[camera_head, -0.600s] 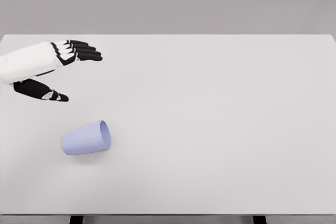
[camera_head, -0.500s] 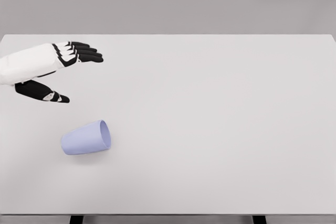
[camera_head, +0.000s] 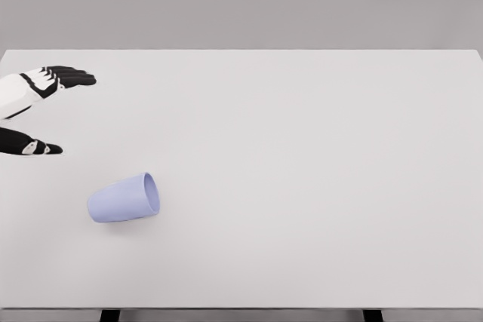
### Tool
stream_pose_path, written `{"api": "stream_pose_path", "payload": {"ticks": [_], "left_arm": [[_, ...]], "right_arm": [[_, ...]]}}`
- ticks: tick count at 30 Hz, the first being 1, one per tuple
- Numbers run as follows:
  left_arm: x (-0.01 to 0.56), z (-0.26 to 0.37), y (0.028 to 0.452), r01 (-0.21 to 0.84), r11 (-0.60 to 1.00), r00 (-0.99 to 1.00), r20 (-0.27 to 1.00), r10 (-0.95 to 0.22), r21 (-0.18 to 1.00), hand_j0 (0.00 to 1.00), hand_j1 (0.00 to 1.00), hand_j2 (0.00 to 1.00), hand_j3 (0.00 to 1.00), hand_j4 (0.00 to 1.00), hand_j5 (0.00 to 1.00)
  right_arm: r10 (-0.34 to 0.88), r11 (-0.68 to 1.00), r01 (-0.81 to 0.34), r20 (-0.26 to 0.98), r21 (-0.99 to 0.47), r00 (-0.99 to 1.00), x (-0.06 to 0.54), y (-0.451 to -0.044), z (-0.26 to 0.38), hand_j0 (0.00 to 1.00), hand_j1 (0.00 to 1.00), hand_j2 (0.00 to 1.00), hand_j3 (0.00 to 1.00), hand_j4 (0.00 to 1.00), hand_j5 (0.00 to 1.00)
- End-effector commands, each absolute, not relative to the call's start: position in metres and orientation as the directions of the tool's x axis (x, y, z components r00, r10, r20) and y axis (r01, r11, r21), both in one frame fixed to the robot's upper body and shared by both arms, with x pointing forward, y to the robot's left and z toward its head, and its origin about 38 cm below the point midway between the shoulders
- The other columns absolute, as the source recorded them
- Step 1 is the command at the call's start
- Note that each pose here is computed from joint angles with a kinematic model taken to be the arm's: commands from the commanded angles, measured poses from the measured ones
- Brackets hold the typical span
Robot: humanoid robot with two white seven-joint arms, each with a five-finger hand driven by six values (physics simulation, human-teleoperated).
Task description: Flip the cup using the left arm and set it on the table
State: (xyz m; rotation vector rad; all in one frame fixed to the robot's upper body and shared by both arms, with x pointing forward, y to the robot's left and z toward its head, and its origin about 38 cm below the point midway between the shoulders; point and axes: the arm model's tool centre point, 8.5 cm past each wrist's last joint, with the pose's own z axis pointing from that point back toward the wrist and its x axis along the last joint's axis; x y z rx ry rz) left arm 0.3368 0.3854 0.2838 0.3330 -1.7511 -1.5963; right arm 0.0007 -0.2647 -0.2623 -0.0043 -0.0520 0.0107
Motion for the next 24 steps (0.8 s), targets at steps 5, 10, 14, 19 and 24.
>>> {"api": "stream_pose_path", "payload": {"ticks": [5,10,14,19,24], "left_arm": [[0.319,0.259,0.387,0.591,0.263,-0.576,0.628,-0.523,0.762,1.0,1.0,1.0,1.0,1.0,1.0],[0.308,0.223,0.364,0.744,0.383,-0.45,0.835,-0.318,0.547,1.0,1.0,1.0,1.0,1.0,1.0],[0.318,0.193,0.348,0.741,0.513,-0.318,0.899,-0.301,0.433,1.0,1.0,1.0,1.0,1.0,1.0],[0.317,0.17,0.337,0.761,0.484,-0.271,0.889,-0.368,0.432,1.0,1.0,1.0,1.0,1.0,1.0],[0.319,0.15,0.319,0.76,0.412,-0.299,0.833,-0.465,0.503,1.0,1.0,1.0,1.0,1.0,1.0]], "right_arm": [[0.011,1.0,-0.011,0.053,-0.005,0.999,0.001,-0.265,-0.262,1.0,1.0,1.0,1.0,1.0,1.0],[0.011,1.0,-0.011,0.051,-0.004,0.999,0.001,-0.265,-0.262,1.0,1.0,1.0,1.0,1.0,1.0],[0.011,1.0,-0.011,0.053,-0.005,0.999,0.001,-0.265,-0.262,1.0,1.0,1.0,1.0,1.0,1.0],[0.011,1.0,-0.011,0.053,-0.005,0.999,0.001,-0.265,-0.262,1.0,1.0,1.0,1.0,1.0,1.0],[0.011,1.0,-0.01,0.051,-0.005,0.999,0.001,-0.265,-0.262,1.0,1.0,1.0,1.0,1.0,1.0]]}}
